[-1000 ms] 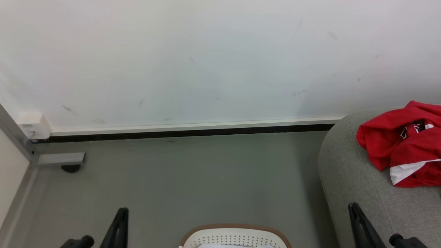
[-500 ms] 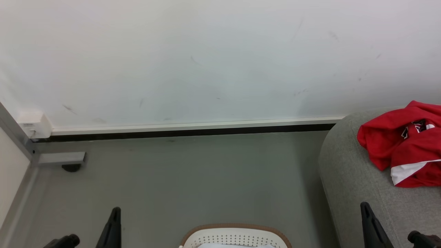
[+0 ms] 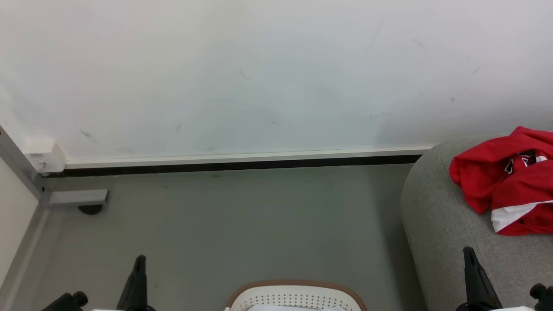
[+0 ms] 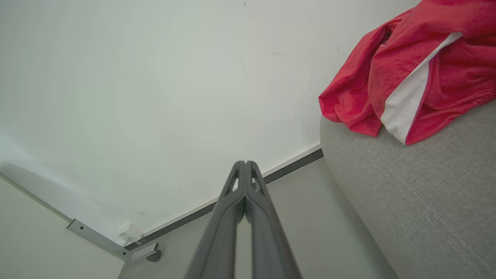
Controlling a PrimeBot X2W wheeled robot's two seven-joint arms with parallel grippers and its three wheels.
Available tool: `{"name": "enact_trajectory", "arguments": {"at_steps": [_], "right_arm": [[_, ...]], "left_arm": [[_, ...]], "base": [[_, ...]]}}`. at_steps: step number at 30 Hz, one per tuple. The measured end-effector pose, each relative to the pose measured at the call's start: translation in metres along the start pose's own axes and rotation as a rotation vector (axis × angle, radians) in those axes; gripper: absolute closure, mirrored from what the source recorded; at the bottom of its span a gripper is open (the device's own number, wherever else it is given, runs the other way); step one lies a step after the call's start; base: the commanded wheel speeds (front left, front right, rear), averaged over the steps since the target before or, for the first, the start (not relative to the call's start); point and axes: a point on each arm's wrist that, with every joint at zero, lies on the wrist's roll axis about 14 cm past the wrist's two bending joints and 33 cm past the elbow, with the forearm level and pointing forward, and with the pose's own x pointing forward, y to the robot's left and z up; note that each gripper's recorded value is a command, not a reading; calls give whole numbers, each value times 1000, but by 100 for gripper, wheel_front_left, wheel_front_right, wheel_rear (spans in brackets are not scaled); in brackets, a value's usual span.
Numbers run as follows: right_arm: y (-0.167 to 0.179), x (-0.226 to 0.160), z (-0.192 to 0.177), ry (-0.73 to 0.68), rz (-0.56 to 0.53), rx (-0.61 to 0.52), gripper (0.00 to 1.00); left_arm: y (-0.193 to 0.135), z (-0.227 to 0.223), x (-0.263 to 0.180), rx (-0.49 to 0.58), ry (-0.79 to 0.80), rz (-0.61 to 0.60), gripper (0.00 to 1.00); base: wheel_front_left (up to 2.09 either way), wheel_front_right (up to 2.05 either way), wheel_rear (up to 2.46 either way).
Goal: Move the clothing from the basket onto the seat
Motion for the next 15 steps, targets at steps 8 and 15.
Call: {"name": "enact_trajectory", "arguments": {"at_steps": [8, 15], "right_arm": [[-3, 3, 4, -3, -13, 102, 100], [-4, 6, 7, -5, -19, 184, 100]], "left_arm": [[1, 3, 3, -113, 2, 13, 100], [2, 5, 5, -196, 1, 21, 100]], "base": [[0, 0, 0], [0, 0, 0]]}}
